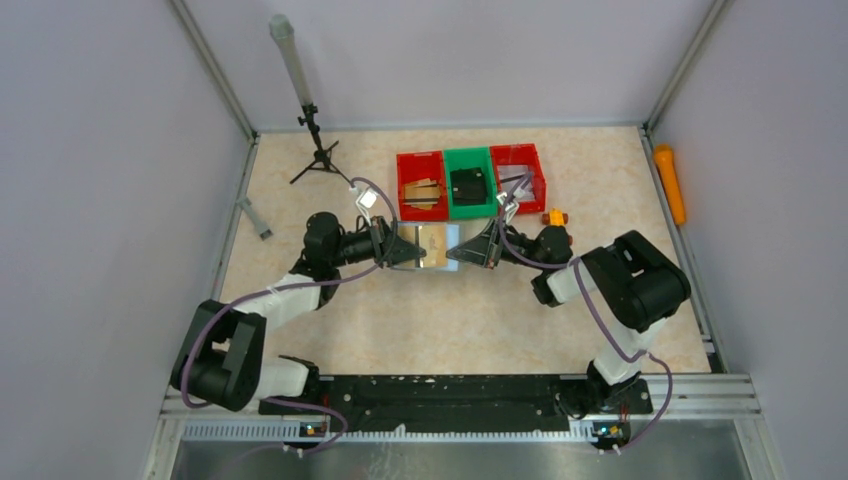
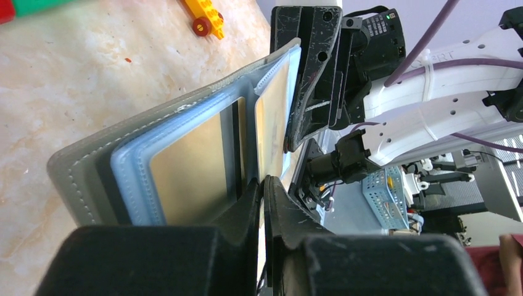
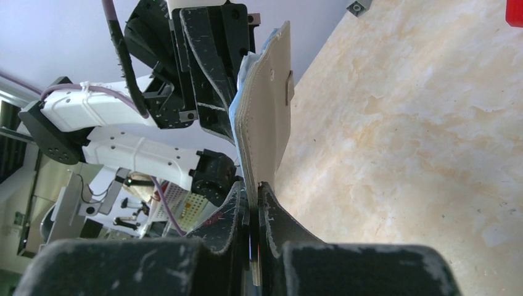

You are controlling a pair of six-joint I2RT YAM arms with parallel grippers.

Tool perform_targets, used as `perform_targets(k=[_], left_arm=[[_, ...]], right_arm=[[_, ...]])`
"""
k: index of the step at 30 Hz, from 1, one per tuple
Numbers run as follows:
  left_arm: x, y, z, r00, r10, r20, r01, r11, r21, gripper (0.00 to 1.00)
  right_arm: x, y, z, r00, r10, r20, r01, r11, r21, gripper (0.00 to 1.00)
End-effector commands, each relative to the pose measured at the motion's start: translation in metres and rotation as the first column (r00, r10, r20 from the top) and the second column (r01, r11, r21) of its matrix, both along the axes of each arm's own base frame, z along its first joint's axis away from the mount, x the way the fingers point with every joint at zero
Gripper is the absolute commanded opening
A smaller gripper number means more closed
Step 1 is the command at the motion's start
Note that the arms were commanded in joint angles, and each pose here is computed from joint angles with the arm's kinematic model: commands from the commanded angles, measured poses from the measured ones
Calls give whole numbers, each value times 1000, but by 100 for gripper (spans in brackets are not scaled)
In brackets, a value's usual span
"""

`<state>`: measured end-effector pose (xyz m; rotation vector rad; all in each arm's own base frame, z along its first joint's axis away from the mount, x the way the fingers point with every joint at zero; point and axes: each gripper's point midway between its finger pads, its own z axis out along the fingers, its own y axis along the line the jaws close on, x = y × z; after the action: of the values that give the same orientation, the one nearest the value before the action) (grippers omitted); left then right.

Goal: Take the credit cards out of the card holder
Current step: Remove the credit card from the card holder.

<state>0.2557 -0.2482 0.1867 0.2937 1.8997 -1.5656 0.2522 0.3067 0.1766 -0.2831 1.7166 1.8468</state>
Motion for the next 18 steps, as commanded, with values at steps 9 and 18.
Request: perform_targets(k=[9, 18], left_arm=[[-2, 0, 16, 998, -27, 65, 31, 997, -67, 3], [7, 9, 8, 996, 57, 74, -58, 998, 6, 0]], right_arm=[[-10, -9, 39, 982, 1, 187, -22, 994, 109, 0], [-1, -21, 37, 984, -50, 171, 31, 993, 112, 0]])
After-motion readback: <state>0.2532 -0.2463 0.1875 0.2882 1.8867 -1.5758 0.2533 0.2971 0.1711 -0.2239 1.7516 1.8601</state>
